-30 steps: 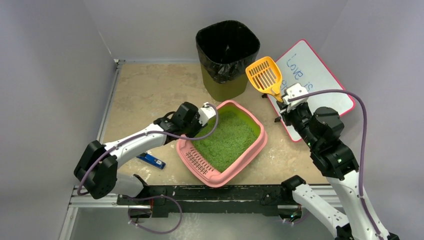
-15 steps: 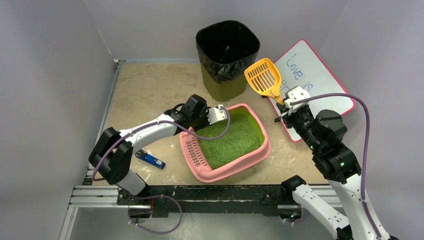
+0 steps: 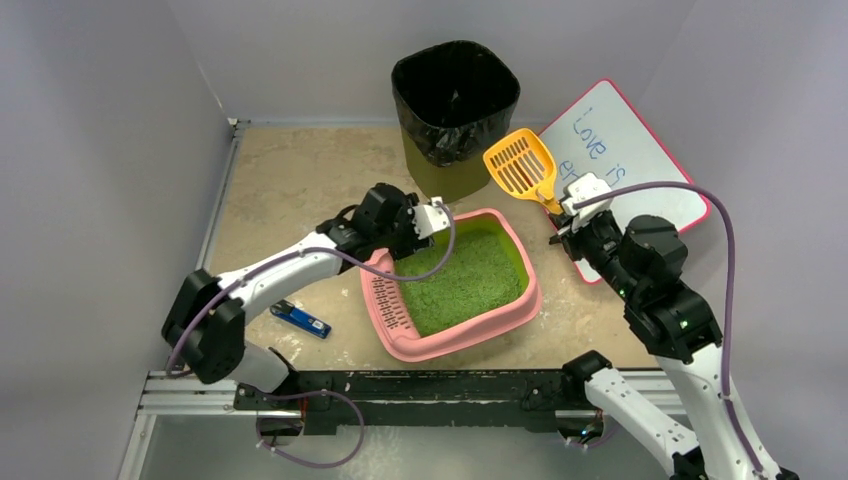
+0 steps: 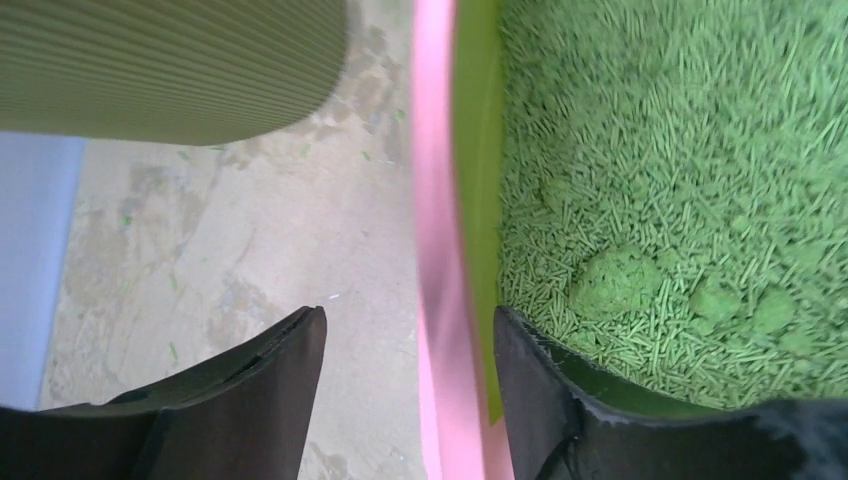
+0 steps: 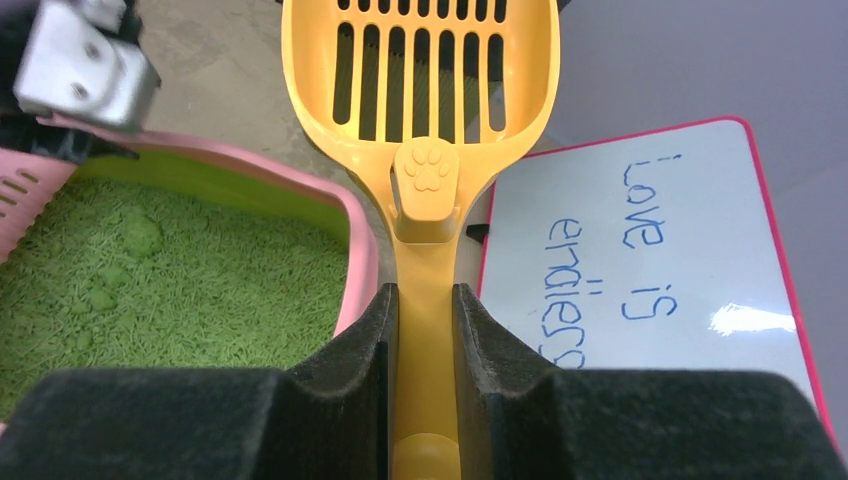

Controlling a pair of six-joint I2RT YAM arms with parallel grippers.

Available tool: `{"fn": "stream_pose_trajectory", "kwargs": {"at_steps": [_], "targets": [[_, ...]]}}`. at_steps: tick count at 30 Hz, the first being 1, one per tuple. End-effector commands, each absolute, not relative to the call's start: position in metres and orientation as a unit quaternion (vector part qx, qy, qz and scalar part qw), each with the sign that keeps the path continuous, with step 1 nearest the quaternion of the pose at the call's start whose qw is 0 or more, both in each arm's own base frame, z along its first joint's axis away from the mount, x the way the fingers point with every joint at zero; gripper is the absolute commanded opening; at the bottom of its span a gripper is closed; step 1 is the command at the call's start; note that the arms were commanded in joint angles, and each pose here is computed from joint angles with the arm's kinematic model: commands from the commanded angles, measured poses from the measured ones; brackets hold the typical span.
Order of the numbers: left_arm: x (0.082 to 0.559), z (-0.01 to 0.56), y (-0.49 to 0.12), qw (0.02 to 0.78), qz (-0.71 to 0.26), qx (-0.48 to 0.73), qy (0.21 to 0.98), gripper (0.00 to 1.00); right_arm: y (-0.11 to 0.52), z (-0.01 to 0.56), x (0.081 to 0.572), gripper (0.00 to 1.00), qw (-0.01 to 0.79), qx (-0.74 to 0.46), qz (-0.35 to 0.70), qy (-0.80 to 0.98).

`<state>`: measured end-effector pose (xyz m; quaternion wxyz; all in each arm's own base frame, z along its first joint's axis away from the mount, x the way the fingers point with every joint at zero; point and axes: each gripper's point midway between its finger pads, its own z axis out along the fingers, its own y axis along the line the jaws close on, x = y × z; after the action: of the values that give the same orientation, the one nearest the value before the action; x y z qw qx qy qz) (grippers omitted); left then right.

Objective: Clean the litter box

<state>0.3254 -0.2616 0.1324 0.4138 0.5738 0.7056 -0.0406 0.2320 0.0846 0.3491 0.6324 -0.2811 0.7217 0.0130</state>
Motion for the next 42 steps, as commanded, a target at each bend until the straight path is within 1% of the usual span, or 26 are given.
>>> {"fn": "stream_pose_trajectory", "kwargs": {"at_steps": [1,6,8,10,12,14,18,20,26,30,35,42], "targets": [[0.325,0.198,-0.262,0.516,-0.080,0.459,0.719,0.63,0.092,0.358,0.231,0.00,0.627,-0.295,0.026,0.721],[0.315,0.225,-0.239,0.566,-0.111,0.325,0.749,0.64,0.098,0.356,0.229,0.00,0.604,-0.326,0.033,0.727],[0.314,0.237,-0.227,0.576,-0.121,0.244,0.771,0.66,0.100,0.352,0.228,0.00,0.590,-0.342,0.033,0.731],[0.311,0.238,-0.215,0.566,-0.123,0.186,0.794,0.67,0.104,0.346,0.226,0.00,0.570,-0.371,0.037,0.732],[0.301,0.230,-0.207,0.543,-0.121,0.167,0.814,0.72,0.109,0.341,0.224,0.00,0.554,-0.400,0.043,0.729],[0.297,0.224,-0.190,0.539,-0.112,0.109,0.828,0.74,0.114,0.335,0.222,0.00,0.535,-0.428,0.047,0.727],[0.285,0.222,-0.156,0.547,-0.104,-0.012,0.830,0.78,0.113,0.320,0.219,0.00,0.496,-0.483,0.035,0.721],[0.279,0.220,-0.145,0.545,-0.098,-0.042,0.832,0.79,0.109,0.316,0.219,0.00,0.483,-0.501,0.020,0.718],[0.265,0.220,-0.118,0.550,-0.080,-0.095,0.826,0.81,0.115,0.300,0.218,0.00,0.438,-0.566,0.023,0.698],[0.254,0.228,-0.112,0.569,-0.105,-0.086,0.811,0.80,0.116,0.284,0.220,0.00,0.401,-0.595,0.017,0.697],[0.248,0.236,-0.100,0.594,-0.103,-0.086,0.793,0.80,0.135,0.262,0.226,0.00,0.356,-0.641,-0.012,0.680],[0.246,0.231,-0.108,0.578,-0.108,-0.067,0.806,0.77,0.143,0.230,0.243,0.00,0.275,-0.670,-0.034,0.688]]}}
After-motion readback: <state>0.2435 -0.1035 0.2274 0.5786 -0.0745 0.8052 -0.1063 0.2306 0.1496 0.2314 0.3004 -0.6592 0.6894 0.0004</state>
